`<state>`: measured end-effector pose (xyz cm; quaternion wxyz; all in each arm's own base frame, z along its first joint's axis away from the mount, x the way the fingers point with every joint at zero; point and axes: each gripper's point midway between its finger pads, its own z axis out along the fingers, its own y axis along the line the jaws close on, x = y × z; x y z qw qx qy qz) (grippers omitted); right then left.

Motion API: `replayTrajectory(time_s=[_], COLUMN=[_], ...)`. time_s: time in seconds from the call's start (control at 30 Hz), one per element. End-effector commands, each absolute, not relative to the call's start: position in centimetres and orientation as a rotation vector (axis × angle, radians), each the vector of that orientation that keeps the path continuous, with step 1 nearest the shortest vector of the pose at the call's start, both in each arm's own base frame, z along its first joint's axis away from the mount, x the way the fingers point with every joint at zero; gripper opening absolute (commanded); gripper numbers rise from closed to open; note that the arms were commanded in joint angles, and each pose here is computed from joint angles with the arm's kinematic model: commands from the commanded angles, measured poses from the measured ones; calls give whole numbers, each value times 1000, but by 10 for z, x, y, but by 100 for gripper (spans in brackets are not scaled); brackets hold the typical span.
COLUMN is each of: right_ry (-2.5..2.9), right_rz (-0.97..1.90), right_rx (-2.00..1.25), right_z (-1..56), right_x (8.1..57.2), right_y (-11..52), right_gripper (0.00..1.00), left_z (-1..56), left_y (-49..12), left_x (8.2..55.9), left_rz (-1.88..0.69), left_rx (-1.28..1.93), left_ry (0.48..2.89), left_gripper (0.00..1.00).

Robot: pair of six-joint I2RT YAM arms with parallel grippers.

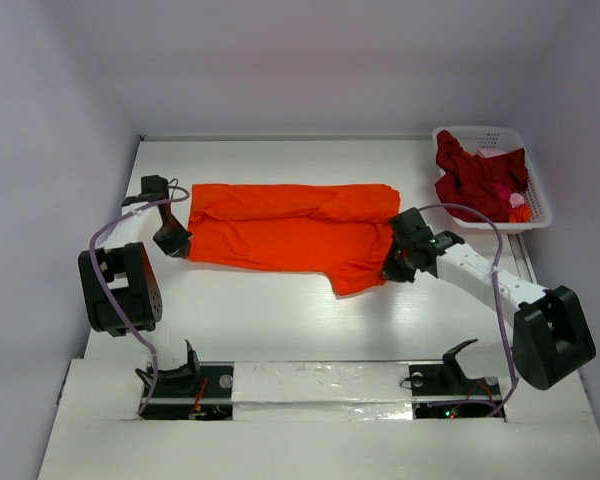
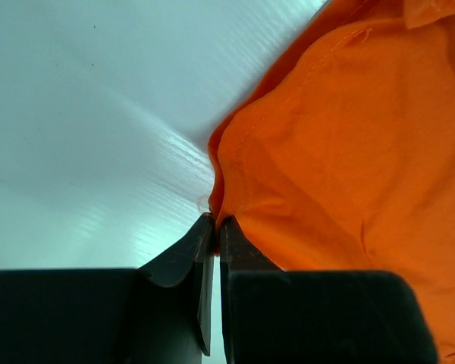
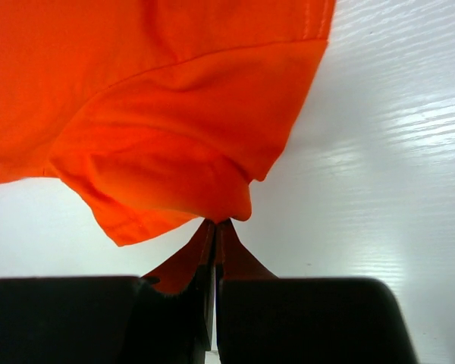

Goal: Fold and stack the t-shirts
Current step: Fold the tshirt

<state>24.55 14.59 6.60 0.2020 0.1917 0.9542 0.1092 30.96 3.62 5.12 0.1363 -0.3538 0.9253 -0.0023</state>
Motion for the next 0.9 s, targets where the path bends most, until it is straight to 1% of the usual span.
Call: replayTrajectory(time_s=[0.0,0.47,0.5,0.87], right_ry=[2618,2601,2597,2589], right_rz=[316,295,292,302], right_rx=[486,489,492,445], right_z=[87,95,96,107], right_x=[261,278,280,298], right_y=[146,136,134,134], right_gripper=[0,0,0,0], left_z=[78,87,89,105], left_y=[40,44,39,34], left_x=[319,328,329,341], left_rz=[-26,-33,-73,-136], left_rx=[-1034,-1047,-1042,-1036], left_ry=[2609,2583,2589,2568], left_gripper=[0,0,0,0])
